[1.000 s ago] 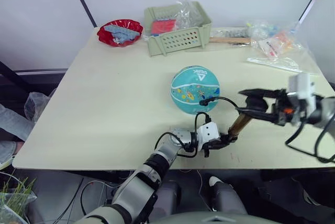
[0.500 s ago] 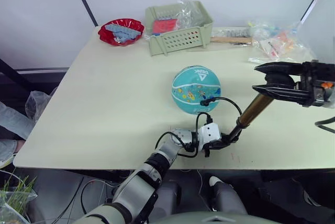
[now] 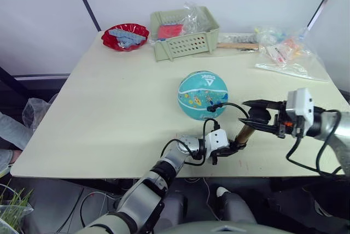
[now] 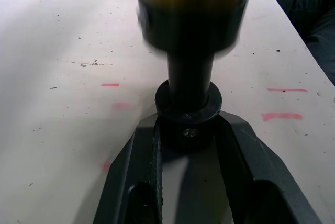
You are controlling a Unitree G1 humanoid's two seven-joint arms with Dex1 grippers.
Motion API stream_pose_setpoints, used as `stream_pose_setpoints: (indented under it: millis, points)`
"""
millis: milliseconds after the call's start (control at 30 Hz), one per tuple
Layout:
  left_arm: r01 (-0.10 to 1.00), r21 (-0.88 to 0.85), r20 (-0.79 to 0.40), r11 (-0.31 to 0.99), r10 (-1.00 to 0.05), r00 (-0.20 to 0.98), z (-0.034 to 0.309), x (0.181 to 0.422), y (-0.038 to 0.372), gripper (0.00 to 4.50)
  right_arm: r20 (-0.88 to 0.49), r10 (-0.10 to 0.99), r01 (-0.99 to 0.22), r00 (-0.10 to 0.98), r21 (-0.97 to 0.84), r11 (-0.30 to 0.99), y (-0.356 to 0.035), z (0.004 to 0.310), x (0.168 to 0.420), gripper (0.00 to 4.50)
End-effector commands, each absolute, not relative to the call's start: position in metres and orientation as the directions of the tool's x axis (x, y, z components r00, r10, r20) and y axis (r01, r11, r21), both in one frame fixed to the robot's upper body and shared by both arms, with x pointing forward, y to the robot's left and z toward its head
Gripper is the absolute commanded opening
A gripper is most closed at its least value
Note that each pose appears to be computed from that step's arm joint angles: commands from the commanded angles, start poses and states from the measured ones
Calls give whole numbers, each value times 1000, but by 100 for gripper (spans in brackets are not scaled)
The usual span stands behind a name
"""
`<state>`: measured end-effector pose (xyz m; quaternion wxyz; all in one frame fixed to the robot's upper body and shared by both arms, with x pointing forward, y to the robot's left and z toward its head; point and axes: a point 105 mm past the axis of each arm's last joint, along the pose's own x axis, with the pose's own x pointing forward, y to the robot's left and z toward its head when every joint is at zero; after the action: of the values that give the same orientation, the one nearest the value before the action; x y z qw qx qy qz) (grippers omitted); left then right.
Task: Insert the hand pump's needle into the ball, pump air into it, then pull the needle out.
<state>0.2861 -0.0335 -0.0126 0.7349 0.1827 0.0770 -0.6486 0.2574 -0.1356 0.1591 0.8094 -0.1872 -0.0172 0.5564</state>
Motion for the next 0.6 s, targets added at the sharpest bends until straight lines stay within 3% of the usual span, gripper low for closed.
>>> stream_pose_setpoints:
  millis: [33,233,600]
  points:
    - [992,62,-509,111,-852,127,-58,271,-7,105,-255,891,-912,377,-271,308,-137,131,257,167]
    - [993,63,-510,102,-852,120,-57,272,-9,105,-167,907,-891,386,-321,320,-143,163,263,167]
    - [991,57,-518,117,-845,130,-57,276,-5,105,-86,939,-890,334,-358,284,-161,260,253,167]
